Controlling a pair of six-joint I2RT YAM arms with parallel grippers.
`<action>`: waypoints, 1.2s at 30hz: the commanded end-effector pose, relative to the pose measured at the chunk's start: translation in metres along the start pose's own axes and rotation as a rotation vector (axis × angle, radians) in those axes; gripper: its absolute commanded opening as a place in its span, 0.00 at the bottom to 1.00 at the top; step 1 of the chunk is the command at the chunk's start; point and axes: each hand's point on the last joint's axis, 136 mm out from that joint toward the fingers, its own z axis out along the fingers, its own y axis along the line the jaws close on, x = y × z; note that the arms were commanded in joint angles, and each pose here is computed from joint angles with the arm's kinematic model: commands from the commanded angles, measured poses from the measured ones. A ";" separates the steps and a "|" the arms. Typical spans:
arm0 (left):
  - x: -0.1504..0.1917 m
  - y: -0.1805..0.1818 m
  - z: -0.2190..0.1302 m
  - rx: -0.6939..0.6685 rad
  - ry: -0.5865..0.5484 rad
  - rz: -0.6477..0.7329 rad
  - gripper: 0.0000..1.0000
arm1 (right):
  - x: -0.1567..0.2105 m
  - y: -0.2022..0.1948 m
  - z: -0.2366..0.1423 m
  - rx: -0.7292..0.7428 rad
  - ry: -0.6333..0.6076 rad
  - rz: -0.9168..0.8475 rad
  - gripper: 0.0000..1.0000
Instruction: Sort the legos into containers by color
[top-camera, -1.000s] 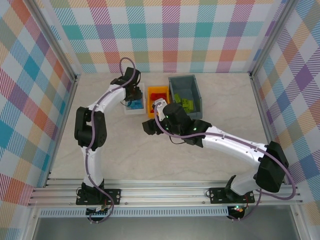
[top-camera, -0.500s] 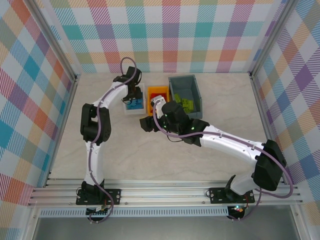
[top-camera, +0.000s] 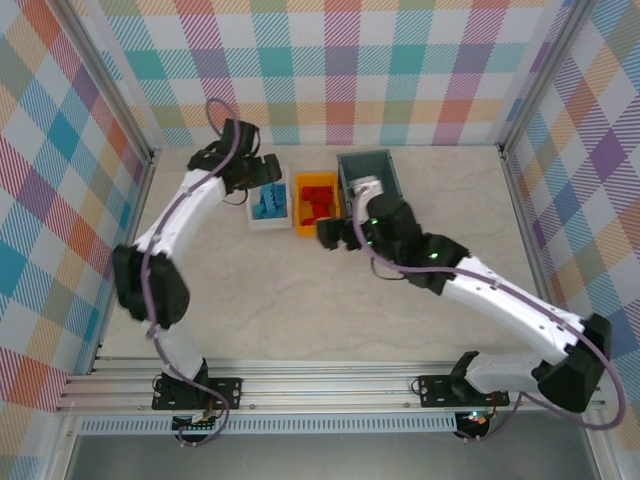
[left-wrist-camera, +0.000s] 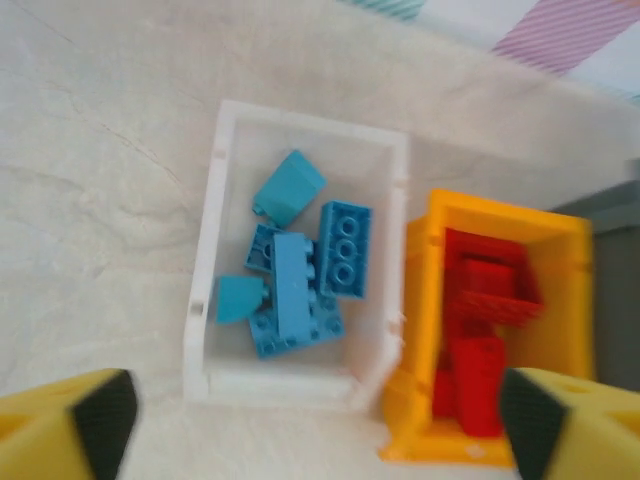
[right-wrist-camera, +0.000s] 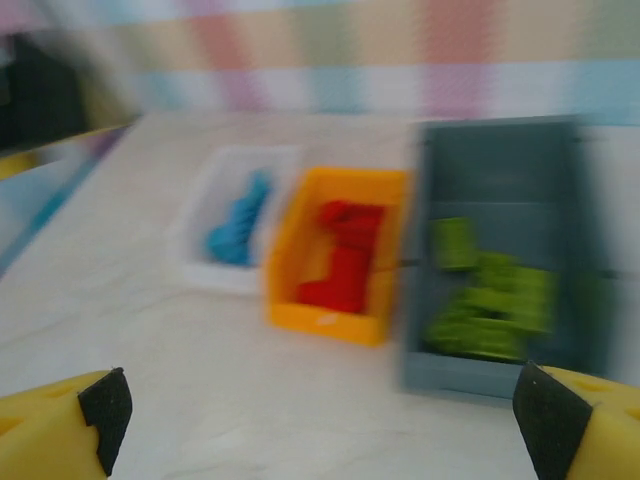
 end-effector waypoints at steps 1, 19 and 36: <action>0.027 0.023 -0.028 0.024 -0.010 -0.060 1.00 | 0.010 -0.066 -0.028 0.275 -0.015 -0.060 1.00; 0.113 0.187 0.021 -0.493 -0.335 0.121 1.00 | 0.125 -0.233 0.046 0.557 0.003 -0.045 1.00; 0.114 0.177 0.079 -0.200 -0.461 0.200 1.00 | 0.143 -0.253 0.092 0.360 -0.167 -0.032 1.00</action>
